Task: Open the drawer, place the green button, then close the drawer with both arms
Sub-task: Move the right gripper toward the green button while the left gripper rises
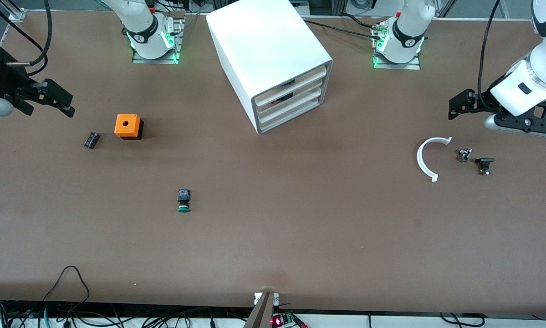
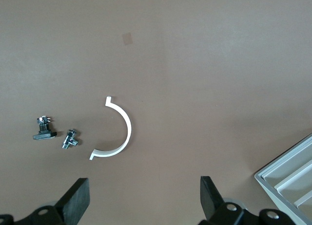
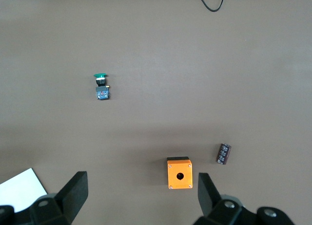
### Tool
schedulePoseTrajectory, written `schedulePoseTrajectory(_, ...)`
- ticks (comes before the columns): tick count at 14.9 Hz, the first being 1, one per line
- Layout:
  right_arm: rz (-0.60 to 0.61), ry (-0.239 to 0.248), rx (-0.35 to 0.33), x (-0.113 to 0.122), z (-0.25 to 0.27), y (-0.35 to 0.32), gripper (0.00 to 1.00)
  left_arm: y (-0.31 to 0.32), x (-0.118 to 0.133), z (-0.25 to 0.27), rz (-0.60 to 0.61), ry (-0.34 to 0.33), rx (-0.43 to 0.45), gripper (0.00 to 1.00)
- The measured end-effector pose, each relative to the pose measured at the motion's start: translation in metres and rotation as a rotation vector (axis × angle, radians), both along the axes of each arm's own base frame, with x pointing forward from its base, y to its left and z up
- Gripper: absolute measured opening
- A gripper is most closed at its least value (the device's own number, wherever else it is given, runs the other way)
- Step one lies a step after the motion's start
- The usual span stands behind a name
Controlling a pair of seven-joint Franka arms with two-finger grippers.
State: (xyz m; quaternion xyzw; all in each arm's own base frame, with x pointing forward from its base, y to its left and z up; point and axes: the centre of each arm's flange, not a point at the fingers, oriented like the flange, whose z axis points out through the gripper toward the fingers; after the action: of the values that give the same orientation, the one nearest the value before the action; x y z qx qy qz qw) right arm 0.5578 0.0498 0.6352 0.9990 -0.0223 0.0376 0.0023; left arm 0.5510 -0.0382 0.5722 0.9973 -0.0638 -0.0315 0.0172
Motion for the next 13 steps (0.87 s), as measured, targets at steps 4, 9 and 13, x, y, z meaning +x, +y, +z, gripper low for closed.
schedulePoseTrajectory(4,0.009,-0.003,-0.001,0.0,0.002,-0.001,1.0,-0.001,0.0,0.002,-0.002,-0.003,0.0,1.0)
schedulePoseTrajectory(9,0.014,0.008,0.001,0.004,-0.005,0.001,1.0,-0.002,0.0,0.002,-0.004,-0.003,0.0,1.0)
schedulePoseTrajectory(13,0.017,0.045,-0.001,0.01,-0.023,0.002,1.0,-0.006,-0.006,0.0,-0.014,0.044,0.002,1.0)
